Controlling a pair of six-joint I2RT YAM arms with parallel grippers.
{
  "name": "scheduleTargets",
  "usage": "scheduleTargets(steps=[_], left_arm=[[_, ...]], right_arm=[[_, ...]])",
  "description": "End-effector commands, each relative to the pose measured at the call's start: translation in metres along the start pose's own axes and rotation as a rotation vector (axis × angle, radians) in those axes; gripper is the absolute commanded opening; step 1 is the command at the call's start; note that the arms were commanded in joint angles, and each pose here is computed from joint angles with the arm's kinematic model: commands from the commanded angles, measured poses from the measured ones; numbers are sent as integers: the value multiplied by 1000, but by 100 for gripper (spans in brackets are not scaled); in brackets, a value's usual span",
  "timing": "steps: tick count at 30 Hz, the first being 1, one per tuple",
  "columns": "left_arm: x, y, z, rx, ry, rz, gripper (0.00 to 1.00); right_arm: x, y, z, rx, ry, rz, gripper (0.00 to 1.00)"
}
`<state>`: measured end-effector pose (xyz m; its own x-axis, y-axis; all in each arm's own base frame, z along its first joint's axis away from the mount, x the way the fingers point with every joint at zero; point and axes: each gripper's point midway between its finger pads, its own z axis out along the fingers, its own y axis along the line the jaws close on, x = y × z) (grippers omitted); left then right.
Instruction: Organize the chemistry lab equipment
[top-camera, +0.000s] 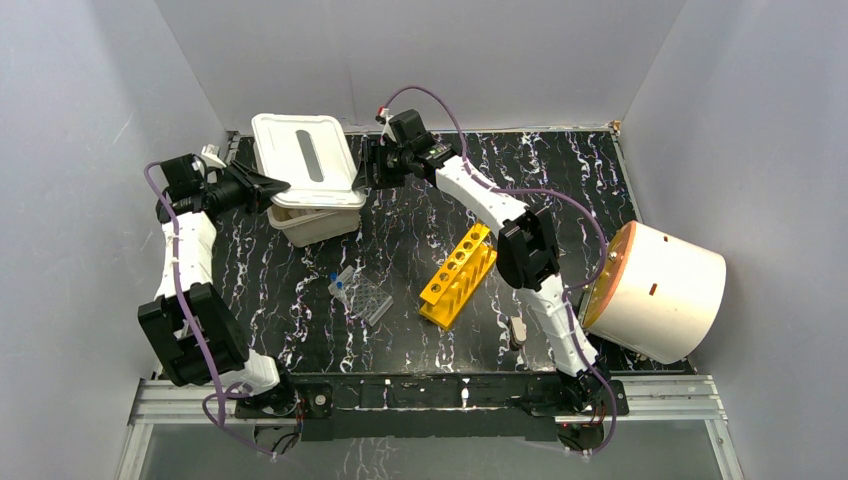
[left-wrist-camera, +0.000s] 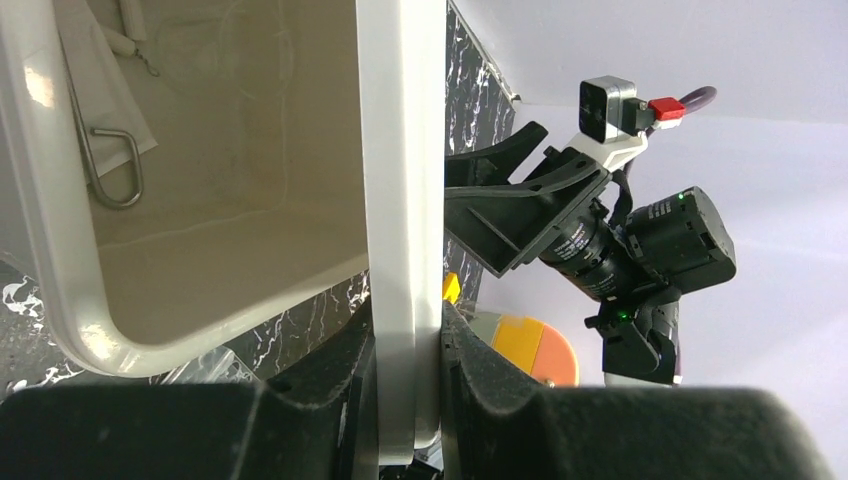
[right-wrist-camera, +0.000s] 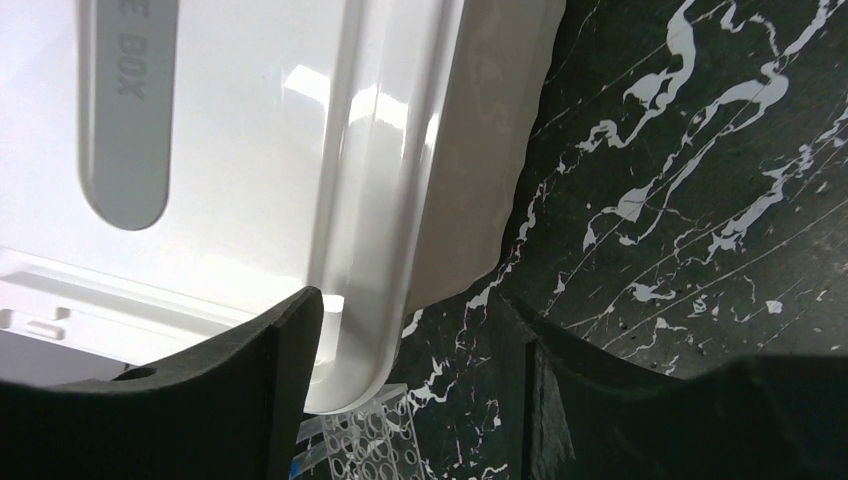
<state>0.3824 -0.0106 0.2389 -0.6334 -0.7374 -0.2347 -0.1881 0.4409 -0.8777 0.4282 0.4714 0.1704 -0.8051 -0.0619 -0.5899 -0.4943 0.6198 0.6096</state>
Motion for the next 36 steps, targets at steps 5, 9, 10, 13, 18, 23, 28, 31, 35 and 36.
scheduleTargets(steps=[5, 9, 10, 13, 18, 23, 28, 31, 35, 36], left_arm=[[-15, 40, -5, -153, -65, -98, 17], [-20, 52, -8, -223, -94, -91, 29], [-23, 55, -9, -245, -104, -82, 30], [-29, 66, -15, -334, -131, -66, 32], [-52, 79, -39, -534, -215, -16, 56], [-50, 85, -38, -552, -208, -22, 75], [-40, 75, -23, -435, -141, -25, 83], [-35, 71, -15, -376, -106, -42, 86], [-31, 73, -8, -346, -81, -66, 87], [-31, 74, -7, -344, -76, -70, 87]], right_arm=[[-20, 2, -8, 13, -52, -46, 69], [-17, 5, -7, -1, -44, -44, 69], [-17, 5, -6, -4, -42, -41, 69], [-15, 5, -3, -9, -36, -32, 69], [-13, 7, 0, -22, -32, -22, 63], [-17, 10, 0, -39, -43, -32, 62], [-23, 21, -3, -75, -55, -44, 59], [-23, 26, -3, -101, -48, -23, 55], [-25, 34, -3, -135, -50, -5, 51], [-26, 35, -3, -144, -52, -3, 50]])
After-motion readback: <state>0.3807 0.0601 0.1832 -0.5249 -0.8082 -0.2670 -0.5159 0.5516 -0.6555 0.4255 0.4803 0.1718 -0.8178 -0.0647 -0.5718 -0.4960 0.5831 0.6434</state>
